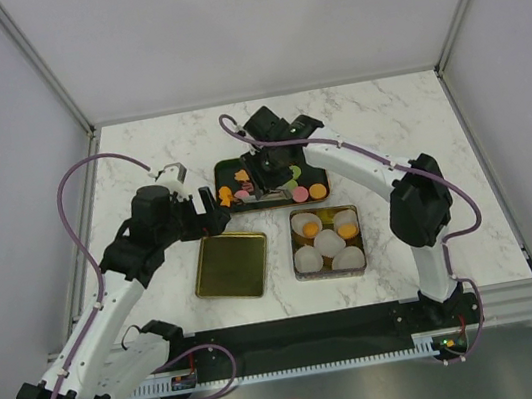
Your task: Pack the cookies
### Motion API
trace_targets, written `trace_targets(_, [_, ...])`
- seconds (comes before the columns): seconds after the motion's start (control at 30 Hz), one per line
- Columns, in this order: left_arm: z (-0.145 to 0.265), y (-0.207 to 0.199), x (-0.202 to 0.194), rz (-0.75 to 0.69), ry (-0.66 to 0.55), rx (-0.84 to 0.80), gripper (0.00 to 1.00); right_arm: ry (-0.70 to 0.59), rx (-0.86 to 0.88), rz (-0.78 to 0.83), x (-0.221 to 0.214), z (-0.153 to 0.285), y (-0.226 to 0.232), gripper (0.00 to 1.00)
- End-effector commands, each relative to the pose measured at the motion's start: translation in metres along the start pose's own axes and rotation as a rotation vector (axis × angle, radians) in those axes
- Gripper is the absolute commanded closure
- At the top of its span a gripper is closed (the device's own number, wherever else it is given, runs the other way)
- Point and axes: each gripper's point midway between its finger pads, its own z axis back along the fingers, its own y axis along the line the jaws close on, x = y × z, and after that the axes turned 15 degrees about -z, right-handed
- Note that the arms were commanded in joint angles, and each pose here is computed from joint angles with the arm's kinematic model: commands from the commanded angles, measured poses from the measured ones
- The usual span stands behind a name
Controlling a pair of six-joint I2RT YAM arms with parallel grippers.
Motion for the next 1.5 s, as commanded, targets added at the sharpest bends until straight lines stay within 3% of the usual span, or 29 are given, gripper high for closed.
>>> trace_targets(0.0, [0.005, 0.003, 0.009, -0.017, -0.035, 0.017, 0.0, -0.06, 0.015, 0.03, 0.016, 0.003, 0.012, 0.49])
trace_targets(0.8, [0.006, 0.002, 0.008, -0.018, -0.039, 0.01, 0.0, -0.034, -0.02, 0.028, 0.011, -0.012, 0.002, 0.48])
trace_targets(1.47, [0.006, 0.001, 0.009, -0.016, -0.04, 0.003, 0.0, -0.036, 0.033, -0.02, 0.012, 0.012, -0.008, 0.58])
